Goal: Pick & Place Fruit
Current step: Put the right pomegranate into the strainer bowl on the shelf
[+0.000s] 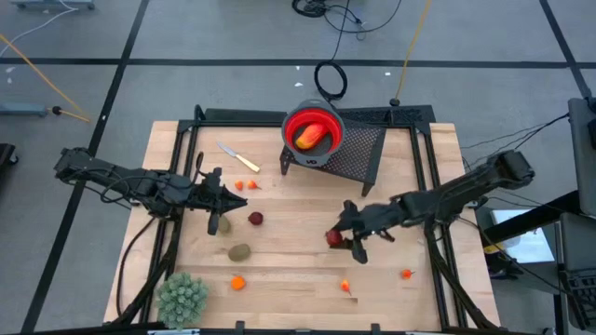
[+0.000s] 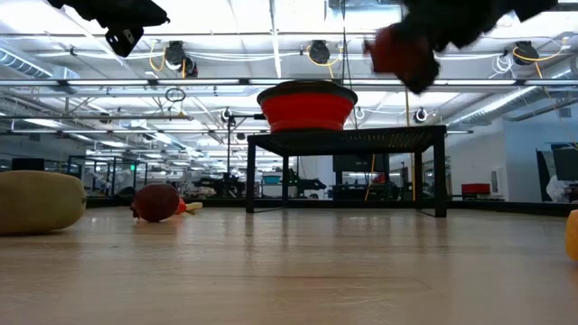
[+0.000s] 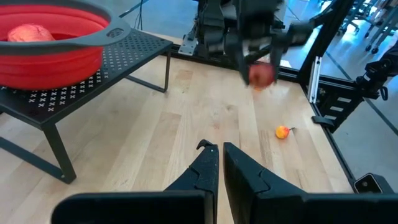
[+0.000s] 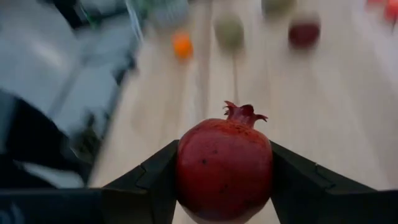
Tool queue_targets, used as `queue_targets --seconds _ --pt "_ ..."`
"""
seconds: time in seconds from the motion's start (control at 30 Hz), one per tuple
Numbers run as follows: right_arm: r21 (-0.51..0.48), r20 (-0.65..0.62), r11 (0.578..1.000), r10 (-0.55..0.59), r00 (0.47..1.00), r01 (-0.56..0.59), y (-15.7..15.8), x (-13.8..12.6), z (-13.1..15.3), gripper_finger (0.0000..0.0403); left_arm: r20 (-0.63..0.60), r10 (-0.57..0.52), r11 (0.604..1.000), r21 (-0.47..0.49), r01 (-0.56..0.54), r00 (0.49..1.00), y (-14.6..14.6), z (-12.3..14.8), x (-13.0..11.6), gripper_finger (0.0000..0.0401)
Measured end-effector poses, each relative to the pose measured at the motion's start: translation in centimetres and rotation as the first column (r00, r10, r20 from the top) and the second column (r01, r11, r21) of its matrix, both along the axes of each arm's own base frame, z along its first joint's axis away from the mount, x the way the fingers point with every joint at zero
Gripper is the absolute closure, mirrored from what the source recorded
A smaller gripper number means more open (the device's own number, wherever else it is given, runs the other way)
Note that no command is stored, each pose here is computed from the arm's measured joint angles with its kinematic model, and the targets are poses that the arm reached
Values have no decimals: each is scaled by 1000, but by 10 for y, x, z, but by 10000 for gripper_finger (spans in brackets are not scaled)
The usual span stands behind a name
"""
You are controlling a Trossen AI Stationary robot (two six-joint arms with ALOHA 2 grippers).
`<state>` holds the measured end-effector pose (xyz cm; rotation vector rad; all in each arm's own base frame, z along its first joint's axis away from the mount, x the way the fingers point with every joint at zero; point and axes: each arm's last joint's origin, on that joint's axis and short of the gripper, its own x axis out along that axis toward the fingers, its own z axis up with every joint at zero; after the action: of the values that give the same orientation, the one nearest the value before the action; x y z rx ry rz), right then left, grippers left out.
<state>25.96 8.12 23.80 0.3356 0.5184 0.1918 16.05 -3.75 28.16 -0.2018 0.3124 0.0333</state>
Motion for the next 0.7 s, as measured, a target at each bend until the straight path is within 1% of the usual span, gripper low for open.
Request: queue_targets --seconds 0.07,0.13,0.23,0.37,0.47,0.57,0.7 --pt "22 110 999 -40 993 38 -4 -2 16 210 0 0 1000 0 0 1000 0 0 0 380" --pt "38 211 996 -92 973 86 -9 -3 31 208 0 0 1000 0 0 1000 0 0 0 380" --pt "89 353 988 -150 924 126 -17 -6 51 206 0 0 1000 0 0 1000 0 0 0 380" --pt "149 490 981 -186 852 128 -24 -10 71 208 0 -1 1000 -1 1 1000 0 0 0 380" --pt "178 553 976 -205 808 126 -28 -12 81 208 0 -3 1000 -1 3 1000 0 0 0 380" --pt "194 589 973 -216 779 123 -30 -12 85 206 0 -4 1000 -1 4 1000 0 0 0 380" --pt "195 591 973 -216 777 122 -30 -12 85 207 0 -5 1000 4 5 1000 0 0 0 380"
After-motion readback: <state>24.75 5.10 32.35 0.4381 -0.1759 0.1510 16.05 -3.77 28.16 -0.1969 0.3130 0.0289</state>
